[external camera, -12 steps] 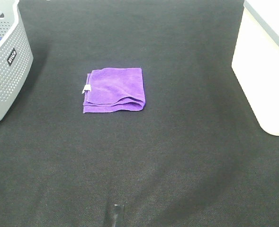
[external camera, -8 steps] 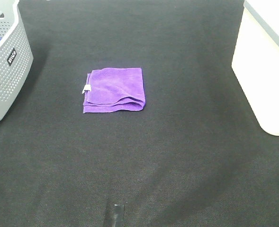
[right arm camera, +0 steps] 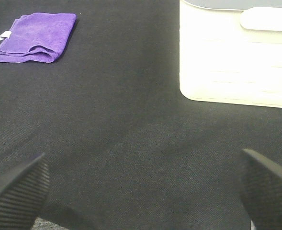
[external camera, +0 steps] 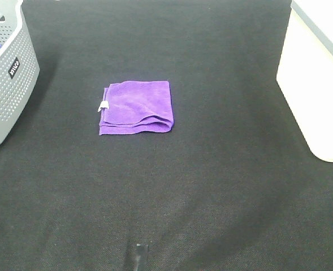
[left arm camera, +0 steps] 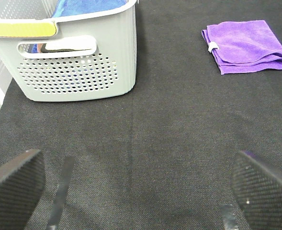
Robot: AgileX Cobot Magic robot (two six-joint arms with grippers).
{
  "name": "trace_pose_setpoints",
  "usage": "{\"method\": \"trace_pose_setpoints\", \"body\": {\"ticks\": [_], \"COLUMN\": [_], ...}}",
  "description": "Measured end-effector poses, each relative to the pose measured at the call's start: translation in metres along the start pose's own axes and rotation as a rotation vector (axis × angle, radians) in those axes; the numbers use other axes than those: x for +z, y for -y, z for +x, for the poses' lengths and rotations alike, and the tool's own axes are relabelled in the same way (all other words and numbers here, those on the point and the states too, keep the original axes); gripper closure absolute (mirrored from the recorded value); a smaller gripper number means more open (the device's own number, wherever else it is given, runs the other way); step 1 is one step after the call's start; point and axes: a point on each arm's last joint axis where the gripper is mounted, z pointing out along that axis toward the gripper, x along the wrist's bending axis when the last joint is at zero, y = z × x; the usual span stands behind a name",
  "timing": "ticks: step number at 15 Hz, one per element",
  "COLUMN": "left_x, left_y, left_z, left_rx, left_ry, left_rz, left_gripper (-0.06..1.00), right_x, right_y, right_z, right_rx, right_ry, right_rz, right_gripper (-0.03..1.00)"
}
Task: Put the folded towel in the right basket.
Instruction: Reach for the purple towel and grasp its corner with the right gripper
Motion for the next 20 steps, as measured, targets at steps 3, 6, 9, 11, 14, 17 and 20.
{"method": "trace_pose_setpoints", "body": {"ticks": [3, 6, 9, 11, 14, 17, 20], "left_x": [0.0, 0.0, 0.0, 0.0, 0.0, 0.0, 0.0], "left_y": [0.0, 0.0, 0.0, 0.0, 0.0, 0.0, 0.0], "left_z": [0.0, 0.0, 0.0, 0.0, 0.0, 0.0, 0.0], "left_rx": [0.0, 0.0, 0.0, 0.0, 0.0, 0.0, 0.0], "left_ry": [0.0, 0.0, 0.0, 0.0, 0.0, 0.0, 0.0], "left_rz": [0.0, 0.0, 0.0, 0.0, 0.0, 0.0, 0.0], "left_gripper": [-0.05, -0.05, -0.05, -0.05, -0.05, -0.05, -0.05], "right_x": [0.0, 0.0, 0.0, 0.0, 0.0, 0.0, 0.0], "right_y": [0.0, 0.0, 0.0, 0.0, 0.0, 0.0, 0.0], "right_z": [0.0, 0.0, 0.0, 0.0, 0.0, 0.0, 0.0], "right_rx": [0.0, 0.0, 0.0, 0.0, 0.0, 0.0, 0.0], "right_ry": [0.0, 0.0, 0.0, 0.0, 0.0, 0.0, 0.0], "right_rz": [0.0, 0.0, 0.0, 0.0, 0.0, 0.0, 0.0], "right_gripper": [0.01, 0.01, 0.01, 0.01, 0.01, 0.01, 0.01]}}
